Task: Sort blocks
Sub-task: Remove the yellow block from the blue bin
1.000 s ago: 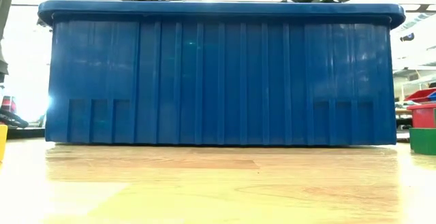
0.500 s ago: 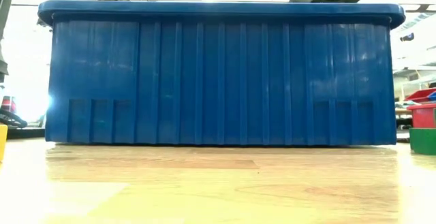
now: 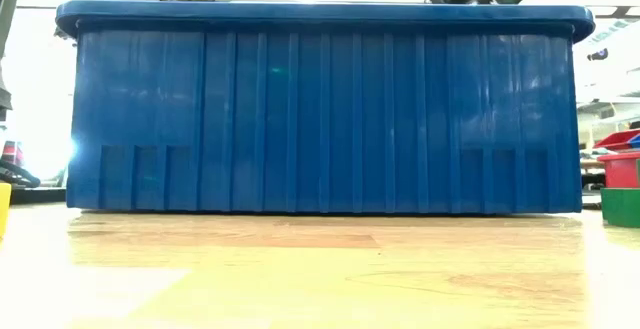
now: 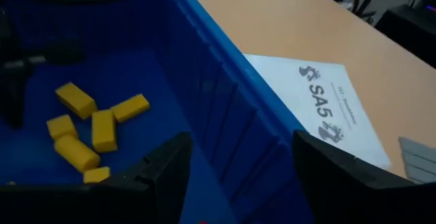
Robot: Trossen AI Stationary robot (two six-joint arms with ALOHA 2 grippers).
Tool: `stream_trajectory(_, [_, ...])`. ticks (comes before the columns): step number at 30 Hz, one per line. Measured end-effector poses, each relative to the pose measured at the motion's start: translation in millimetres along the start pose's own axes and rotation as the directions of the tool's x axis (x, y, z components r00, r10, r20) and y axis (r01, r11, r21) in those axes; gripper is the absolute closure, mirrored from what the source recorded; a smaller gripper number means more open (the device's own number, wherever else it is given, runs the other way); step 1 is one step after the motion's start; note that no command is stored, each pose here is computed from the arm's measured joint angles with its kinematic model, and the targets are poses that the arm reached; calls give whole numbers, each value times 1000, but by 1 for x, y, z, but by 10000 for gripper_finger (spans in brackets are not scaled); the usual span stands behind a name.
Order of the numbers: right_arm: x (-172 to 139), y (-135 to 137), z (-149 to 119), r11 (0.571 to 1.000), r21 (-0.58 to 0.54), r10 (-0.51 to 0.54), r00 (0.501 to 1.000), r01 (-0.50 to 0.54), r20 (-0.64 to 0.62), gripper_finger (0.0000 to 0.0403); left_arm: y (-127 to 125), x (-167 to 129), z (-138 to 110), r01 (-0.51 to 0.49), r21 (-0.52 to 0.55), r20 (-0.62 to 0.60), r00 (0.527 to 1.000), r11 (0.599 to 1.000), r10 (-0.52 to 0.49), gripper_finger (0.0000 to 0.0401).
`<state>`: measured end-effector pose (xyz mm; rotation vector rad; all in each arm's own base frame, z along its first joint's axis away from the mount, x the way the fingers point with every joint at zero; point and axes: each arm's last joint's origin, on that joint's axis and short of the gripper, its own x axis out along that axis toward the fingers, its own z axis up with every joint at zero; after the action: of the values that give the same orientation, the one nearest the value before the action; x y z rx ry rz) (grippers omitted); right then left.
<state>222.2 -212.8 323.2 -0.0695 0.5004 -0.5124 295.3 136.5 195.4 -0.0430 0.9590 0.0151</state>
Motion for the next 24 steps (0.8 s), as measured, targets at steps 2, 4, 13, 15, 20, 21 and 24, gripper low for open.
stream_trajectory(2, [-3,3,2,1000,18,6,1000,-6,10,165,-2,-1,6,31,13,45,998,999,-32,397])
stream_trajectory(4, [-4,7,5,999,30,17,1000,-17,20,165,-4,-1,11,51,33,90,994,998,-54,397])
stream_trajectory(13, [-2,34,12,992,71,98,995,-100,36,165,-12,36,33,143,66,286,945,987,-156,396])
stream_trajectory(15, [-1,40,14,990,79,116,993,-118,38,165,-11,50,39,172,36,317,932,984,-175,396])
stream_trajectory(20, [-1,51,16,986,72,147,988,-150,43,165,-2,72,58,229,-1,392,896,974,-210,396])
stream_trajectory(21, [-1,53,17,986,69,152,987,-155,45,165,0,77,60,252,3,392,890,968,-233,396])
stream_trajectory(24, [-1,58,18,984,62,166,985,-169,46,165,1,91,64,369,16,393,852,929,-345,396])
